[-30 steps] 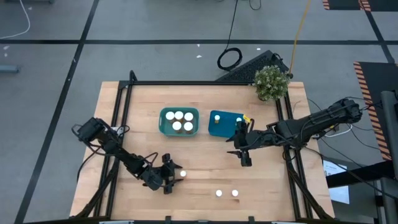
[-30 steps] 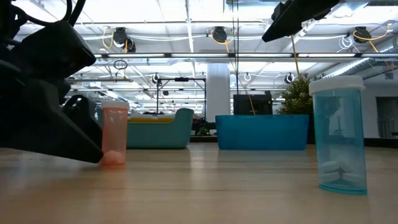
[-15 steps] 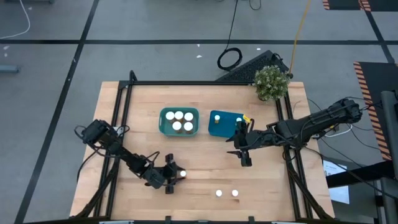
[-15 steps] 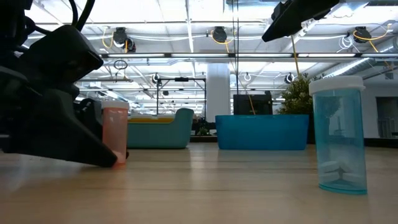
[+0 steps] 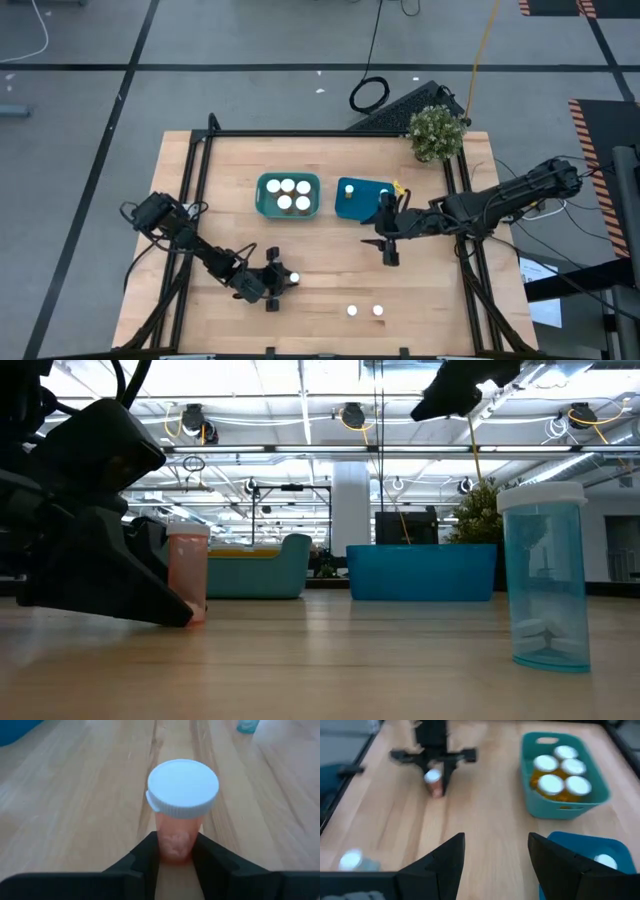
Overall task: Pick and place medicine bottles into bin by pill shape (circle, oval)
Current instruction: Put the top small pink tablet bottle into the blue bin
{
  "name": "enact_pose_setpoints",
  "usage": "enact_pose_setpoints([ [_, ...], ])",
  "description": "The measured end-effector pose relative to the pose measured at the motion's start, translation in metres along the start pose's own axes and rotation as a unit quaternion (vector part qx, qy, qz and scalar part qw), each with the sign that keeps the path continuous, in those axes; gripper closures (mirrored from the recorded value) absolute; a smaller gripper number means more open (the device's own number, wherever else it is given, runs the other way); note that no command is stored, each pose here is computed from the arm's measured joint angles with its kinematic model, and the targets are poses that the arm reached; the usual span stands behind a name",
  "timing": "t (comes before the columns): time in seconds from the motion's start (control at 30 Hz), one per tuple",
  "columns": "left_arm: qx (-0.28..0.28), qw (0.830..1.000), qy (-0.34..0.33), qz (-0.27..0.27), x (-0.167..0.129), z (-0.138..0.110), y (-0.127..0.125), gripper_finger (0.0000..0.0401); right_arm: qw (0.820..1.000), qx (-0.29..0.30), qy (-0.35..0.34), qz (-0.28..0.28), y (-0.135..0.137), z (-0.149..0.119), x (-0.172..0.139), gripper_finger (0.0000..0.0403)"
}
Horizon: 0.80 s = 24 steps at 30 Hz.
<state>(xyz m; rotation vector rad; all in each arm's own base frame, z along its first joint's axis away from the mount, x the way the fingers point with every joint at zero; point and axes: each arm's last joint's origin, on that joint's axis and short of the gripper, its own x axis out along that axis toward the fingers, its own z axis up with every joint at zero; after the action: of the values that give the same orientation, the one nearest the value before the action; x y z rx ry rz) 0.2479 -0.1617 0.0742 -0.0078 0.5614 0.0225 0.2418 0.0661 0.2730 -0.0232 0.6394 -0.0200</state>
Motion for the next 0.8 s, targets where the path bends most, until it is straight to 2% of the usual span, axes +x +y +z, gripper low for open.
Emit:
enact_pose_setpoints([
  [0.1,0.004,1.0,-0.001,0.001,-0.001,0.002,0.001,0.0284,0.999,0.033,-0.014,-0.025,0.001,0.002,0.009,0.019],
  [0.2,0.005,1.0,-0.004,0.005,-0.003,0.007,0.004,0.0283,0.998,0.056,-0.018,-0.021,0.006,0.004,0.027,0.019],
  [0.33,0.0,1.0,-0.015,-0.005,-0.004,0.018,0.01,0.0283,0.998,0.068,0.008,-0.002,0.015,0.011,0.058,0.019],
  [0.53,0.002,1.0,0.015,-0.002,-0.01,0.033,0.028,0.0282,0.999,0.021,0.048,0.012,0.032,0.031,0.109,0.019],
  [0.67,-0.001,0.999,0.043,0.01,-0.017,0.039,0.04,0.0282,0.999,-0.01,0.051,0.014,0.042,0.042,0.137,0.019],
  [0.8,0.0,0.998,0.06,0.017,-0.02,0.041,0.046,0.0282,0.999,-0.01,0.037,-0.002,0.045,0.05,0.157,0.019],
])
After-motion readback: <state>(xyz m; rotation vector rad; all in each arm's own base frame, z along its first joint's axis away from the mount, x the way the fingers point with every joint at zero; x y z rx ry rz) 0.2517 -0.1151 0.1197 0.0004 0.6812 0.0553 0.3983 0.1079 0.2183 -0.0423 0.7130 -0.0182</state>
